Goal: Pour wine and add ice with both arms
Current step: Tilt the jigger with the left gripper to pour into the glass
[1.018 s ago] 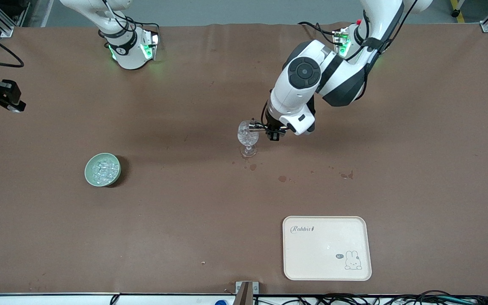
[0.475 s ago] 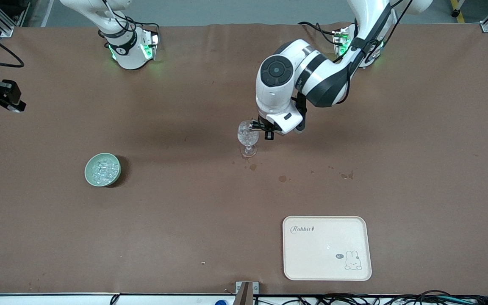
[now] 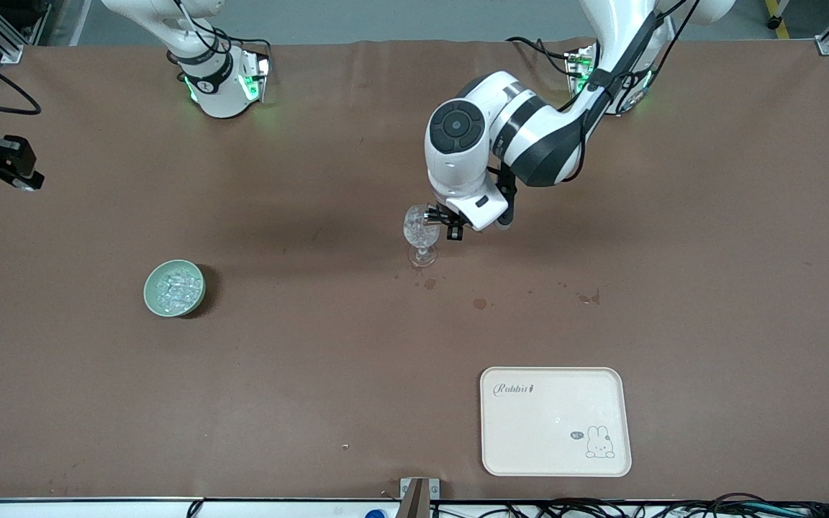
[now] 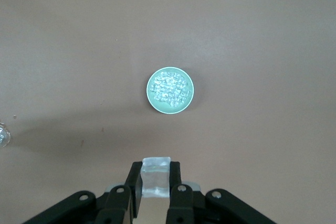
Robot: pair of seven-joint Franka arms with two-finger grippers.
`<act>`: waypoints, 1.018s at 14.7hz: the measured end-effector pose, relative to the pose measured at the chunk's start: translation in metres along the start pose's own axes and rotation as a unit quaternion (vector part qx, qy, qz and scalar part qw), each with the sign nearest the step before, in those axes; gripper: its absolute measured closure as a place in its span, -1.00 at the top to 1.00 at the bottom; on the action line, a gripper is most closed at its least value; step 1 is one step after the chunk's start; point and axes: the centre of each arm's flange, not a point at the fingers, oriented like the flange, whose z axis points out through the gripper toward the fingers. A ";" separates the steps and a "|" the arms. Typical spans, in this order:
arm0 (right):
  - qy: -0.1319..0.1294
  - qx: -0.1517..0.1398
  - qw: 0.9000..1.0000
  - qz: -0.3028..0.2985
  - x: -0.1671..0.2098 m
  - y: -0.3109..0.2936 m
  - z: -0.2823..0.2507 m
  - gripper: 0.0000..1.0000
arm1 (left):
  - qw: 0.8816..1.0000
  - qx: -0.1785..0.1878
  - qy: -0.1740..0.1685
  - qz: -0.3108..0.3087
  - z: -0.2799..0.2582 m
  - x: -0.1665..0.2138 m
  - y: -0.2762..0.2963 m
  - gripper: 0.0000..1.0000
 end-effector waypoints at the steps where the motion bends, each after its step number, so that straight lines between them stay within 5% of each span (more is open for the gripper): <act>1: 0.000 0.000 1.000 0.000 0.000 0.000 0.000 -0.52 | 1.000 -0.001 -0.001 -0.002 -0.002 0.003 0.003 -0.58; 11: 0.000 0.000 1.000 0.000 0.000 0.000 0.000 -0.52 | 1.000 0.001 0.005 0.013 0.000 -0.009 -0.006 -0.58; 15: 0.000 0.000 1.000 0.000 0.000 0.000 0.000 -0.52 | 0.999 -0.008 0.042 0.023 -0.009 -0.003 -0.004 -0.58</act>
